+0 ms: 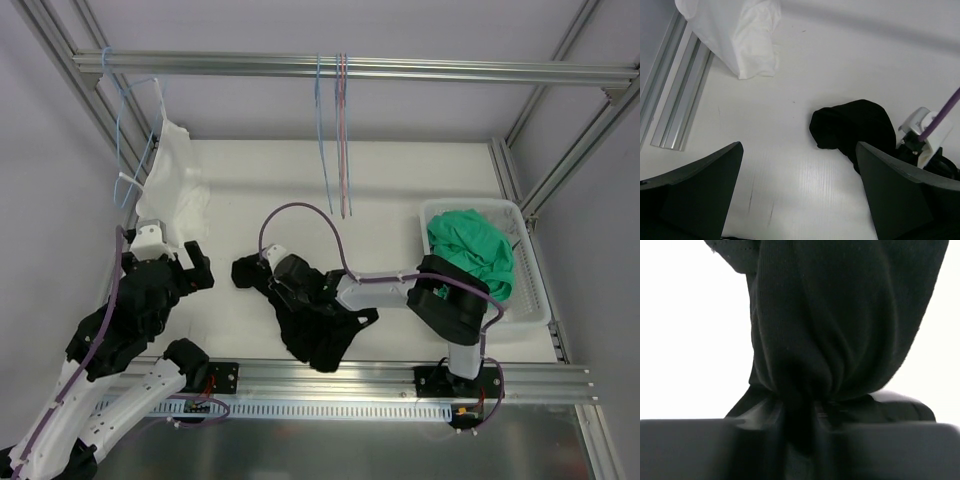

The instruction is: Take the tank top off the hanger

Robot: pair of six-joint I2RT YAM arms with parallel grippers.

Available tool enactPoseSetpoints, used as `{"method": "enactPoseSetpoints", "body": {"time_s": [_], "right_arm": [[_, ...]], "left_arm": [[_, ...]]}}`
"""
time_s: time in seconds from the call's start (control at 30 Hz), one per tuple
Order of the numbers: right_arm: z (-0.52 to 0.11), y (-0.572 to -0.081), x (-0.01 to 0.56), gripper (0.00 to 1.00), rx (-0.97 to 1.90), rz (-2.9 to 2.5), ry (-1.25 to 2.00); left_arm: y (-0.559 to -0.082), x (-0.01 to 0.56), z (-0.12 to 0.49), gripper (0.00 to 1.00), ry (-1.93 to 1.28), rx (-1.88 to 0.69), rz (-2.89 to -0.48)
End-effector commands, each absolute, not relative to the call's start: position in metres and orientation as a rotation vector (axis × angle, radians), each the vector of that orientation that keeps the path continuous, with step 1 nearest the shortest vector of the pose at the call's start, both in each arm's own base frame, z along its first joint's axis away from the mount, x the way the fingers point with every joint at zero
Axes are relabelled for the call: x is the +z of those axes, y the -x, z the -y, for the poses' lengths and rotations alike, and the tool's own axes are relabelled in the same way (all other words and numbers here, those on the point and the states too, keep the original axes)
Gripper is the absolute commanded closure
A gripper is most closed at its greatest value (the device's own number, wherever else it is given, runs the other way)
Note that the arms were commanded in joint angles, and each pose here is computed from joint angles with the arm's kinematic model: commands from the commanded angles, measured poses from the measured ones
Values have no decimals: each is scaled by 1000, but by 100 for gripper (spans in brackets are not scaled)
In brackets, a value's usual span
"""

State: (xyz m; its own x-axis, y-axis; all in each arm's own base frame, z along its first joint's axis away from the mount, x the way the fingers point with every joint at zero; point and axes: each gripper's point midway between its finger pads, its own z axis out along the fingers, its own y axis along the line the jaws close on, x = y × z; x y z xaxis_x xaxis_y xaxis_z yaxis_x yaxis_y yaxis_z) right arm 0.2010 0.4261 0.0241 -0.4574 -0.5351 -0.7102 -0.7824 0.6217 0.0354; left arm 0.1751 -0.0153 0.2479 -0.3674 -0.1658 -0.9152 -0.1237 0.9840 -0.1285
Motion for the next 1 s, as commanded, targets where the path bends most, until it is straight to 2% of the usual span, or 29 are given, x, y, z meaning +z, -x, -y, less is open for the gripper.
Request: {"method": "enactPoseSetpoints", "body": {"time_s": [0.0,0.03,0.07,0.33,0.73,0.97], "right_arm": [[-400,-182,39,90,458,-2178,1073],[-399,-181,49,99,470,-2157,1070],[-395,-179,56,100,476,-2144,1068],[-354,-172,184,100,595,-1900,916],[-217,-186,284,100,303,-1816,655],[-146,-193,361,100,189,-1765,511]], "left_arm": [[-180,245,22,1,172,-52,-1961],[-180,245,22,1,173,-51,-1960],[-179,245,22,1,173,-52,-1959],[-179,245,20,1,181,-55,-1945],[-178,246,20,1,180,-61,-1936],[-177,247,17,1,190,-51,-1927]]}}
